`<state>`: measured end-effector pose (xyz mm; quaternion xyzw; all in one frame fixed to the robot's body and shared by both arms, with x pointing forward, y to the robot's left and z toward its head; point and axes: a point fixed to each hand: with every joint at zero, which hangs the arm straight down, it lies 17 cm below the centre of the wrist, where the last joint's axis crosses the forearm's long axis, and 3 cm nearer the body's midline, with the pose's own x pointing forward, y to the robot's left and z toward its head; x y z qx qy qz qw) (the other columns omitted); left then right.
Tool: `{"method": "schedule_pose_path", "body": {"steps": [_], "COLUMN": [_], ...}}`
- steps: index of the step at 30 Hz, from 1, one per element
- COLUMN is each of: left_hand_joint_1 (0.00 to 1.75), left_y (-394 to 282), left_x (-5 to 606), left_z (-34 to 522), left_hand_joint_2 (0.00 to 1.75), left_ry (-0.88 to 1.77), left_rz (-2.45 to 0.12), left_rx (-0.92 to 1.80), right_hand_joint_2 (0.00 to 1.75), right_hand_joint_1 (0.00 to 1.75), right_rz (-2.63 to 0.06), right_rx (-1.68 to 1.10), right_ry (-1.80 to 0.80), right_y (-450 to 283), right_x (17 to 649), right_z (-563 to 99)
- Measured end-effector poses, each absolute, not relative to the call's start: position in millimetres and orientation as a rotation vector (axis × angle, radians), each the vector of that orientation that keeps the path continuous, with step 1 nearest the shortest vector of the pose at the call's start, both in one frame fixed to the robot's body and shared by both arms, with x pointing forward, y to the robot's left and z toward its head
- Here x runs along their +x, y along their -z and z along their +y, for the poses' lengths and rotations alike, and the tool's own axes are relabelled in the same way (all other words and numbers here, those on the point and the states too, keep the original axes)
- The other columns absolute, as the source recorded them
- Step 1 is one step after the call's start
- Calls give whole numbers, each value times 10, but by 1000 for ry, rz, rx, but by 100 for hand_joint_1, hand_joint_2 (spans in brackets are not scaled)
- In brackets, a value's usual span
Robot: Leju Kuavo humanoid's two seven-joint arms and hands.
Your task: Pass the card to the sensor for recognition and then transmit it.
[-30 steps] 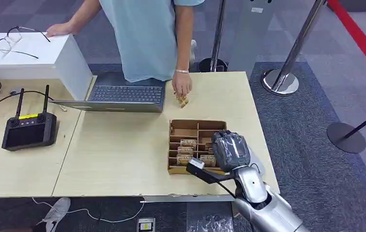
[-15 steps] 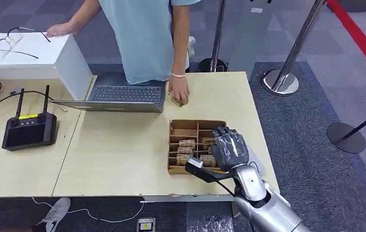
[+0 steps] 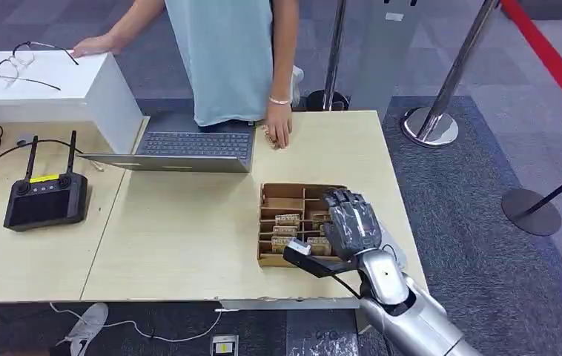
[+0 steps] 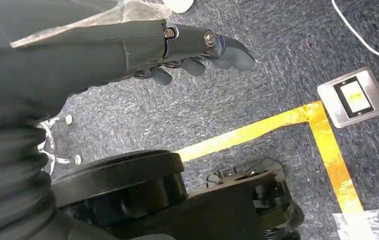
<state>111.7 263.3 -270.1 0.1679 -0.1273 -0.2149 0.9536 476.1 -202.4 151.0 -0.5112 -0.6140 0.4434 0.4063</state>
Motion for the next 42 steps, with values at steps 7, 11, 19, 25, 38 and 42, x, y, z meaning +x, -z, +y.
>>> {"method": "schedule_pose_path", "body": {"steps": [7, 11, 19, 25, 38, 42], "left_hand_joint_1": [0, 0, 0, 0, 0, 0], "left_y": [2703, 2706, 2713, 2710, 2704, 2704], "left_x": [1111, 1098, 1063, 1076, 1098, 1098], "left_z": [2626, 2627, 2604, 2597, 2599, 2598], "left_hand_joint_2": [175, 175, 175, 175, 175, 175], "left_ry": [436, 435, 433, 434, 435, 435], "left_rz": [-256, -249, -237, -243, -256, -256], "left_rx": [339, 338, 331, 331, 334, 334], "right_hand_joint_2": [175, 175, 175, 175, 175, 175], "right_hand_joint_1": [65, 65, 66, 73, 175, 175], "right_rz": [-1500, -1478, -1438, -1436, -1462, -1466], "right_rx": [-1300, -1305, -1305, -1296, -1264, -1264], "right_ry": [-1201, -1240, -1310, -1311, -1270, -1265], "right_y": [-1492, -1480, -1334, -1320, -1290, -1299], "right_x": [4793, 4784, 4707, 4689, 4634, 4635], "right_z": [-1999, -2013, -2067, -2072, -2069, -2070]}}
